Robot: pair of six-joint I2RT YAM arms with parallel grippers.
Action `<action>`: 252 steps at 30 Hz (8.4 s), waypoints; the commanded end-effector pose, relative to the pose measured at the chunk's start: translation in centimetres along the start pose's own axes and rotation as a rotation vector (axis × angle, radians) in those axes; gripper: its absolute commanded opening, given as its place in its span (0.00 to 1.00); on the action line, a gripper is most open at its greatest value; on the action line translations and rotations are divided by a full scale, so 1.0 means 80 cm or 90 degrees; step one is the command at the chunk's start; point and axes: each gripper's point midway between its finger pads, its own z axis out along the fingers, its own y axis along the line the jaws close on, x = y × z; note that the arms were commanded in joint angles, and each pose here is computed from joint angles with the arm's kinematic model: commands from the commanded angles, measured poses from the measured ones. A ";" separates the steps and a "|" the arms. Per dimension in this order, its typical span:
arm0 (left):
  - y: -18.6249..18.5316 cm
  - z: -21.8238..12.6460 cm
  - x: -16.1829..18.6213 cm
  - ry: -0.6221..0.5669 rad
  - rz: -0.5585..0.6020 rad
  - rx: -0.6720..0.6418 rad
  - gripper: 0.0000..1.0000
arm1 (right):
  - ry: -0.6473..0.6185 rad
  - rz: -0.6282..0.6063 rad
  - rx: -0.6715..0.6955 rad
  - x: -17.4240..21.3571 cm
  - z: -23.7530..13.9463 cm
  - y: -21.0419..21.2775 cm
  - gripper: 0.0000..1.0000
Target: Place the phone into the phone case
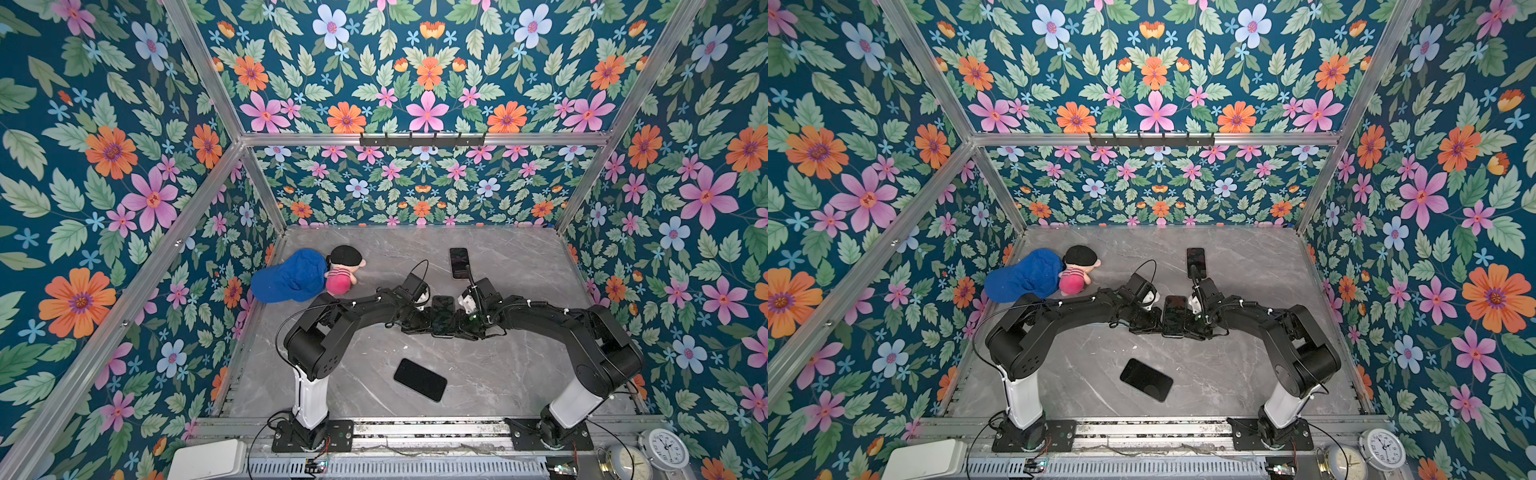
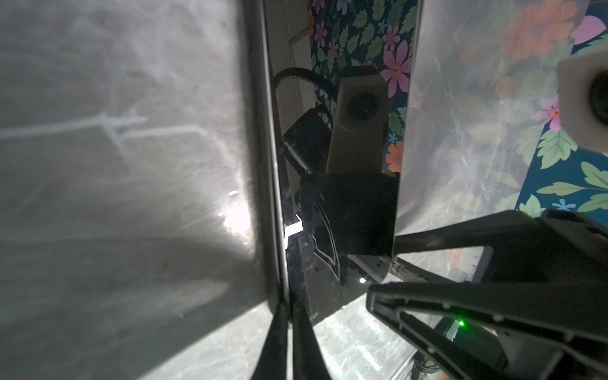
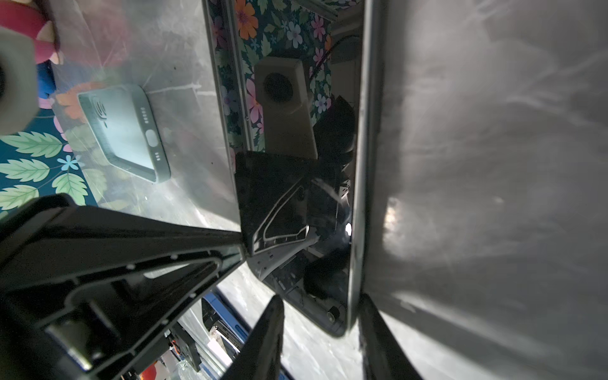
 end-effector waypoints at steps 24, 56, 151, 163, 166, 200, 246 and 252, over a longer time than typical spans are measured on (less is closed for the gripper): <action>0.019 -0.004 0.002 0.010 0.029 -0.066 0.22 | -0.029 -0.030 0.028 -0.007 -0.019 0.009 0.38; -0.012 -0.008 -0.012 -0.017 0.033 0.001 0.31 | -0.028 -0.024 0.064 -0.006 -0.017 -0.007 0.38; -0.035 0.002 0.000 -0.004 0.021 0.078 0.35 | -0.014 -0.024 0.077 -0.004 -0.005 -0.010 0.09; -0.038 0.005 0.001 -0.002 0.015 0.091 0.35 | -0.005 -0.013 0.058 -0.002 0.004 -0.009 0.04; -0.039 0.005 0.001 -0.002 0.014 0.095 0.35 | -0.002 -0.009 0.052 -0.001 0.007 -0.008 0.04; -0.029 -0.007 0.007 -0.002 -0.002 0.055 0.39 | -0.046 -0.026 0.092 -0.016 -0.029 -0.020 0.23; -0.027 0.013 0.006 0.015 -0.010 0.075 0.38 | -0.015 -0.003 0.067 -0.008 -0.002 -0.028 0.09; -0.029 0.012 0.006 0.013 -0.008 0.077 0.38 | -0.016 -0.001 0.067 -0.007 -0.002 -0.028 0.04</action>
